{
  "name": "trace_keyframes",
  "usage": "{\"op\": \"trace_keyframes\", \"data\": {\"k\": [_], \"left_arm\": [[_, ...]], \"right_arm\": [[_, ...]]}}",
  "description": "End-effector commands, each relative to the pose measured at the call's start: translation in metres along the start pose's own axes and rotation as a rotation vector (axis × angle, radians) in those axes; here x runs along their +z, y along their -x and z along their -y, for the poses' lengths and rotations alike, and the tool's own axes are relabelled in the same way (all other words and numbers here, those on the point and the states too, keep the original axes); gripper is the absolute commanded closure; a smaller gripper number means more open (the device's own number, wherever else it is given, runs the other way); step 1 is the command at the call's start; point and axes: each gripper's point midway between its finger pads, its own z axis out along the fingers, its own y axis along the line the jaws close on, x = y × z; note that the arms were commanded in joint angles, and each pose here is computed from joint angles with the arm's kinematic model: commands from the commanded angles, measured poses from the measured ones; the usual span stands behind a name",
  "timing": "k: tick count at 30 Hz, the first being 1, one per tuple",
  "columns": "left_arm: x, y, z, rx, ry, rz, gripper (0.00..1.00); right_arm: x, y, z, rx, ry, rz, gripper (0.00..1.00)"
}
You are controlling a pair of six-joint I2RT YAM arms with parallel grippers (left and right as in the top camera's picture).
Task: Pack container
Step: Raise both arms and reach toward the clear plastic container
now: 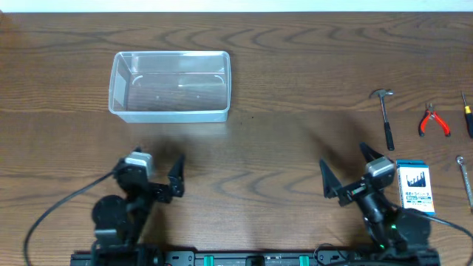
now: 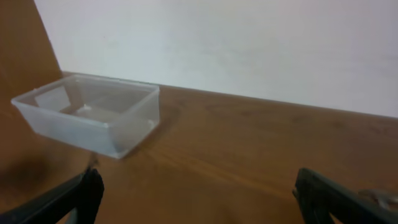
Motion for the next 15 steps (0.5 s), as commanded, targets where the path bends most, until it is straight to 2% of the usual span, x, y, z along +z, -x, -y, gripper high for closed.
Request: {"op": "trace_keyframes", "data": {"k": [1, 5, 11, 15], "left_arm": [[-0.024, 0.051, -0.018, 0.093, 0.147, -0.004, 0.02], [-0.039, 0.088, -0.028, 0.092, 0.216, -0.136, 0.02], [-0.037, 0.160, -0.031, 0.135, 0.244, -0.080, 0.02], [-0.026, 0.175, -0.050, 0.107, 0.306, -0.197, 0.02]], "right_arm": [[-0.011, 0.047, 0.005, -0.037, -0.067, -0.008, 0.01], [-0.011, 0.078, -0.011, -0.021, 0.017, -0.107, 0.01], [-0.004, 0.139, -0.032, -0.023, 0.142, -0.016, 0.01], [0.010, 0.149, -0.032, 0.113, 0.165, -0.068, 0.01]]}}
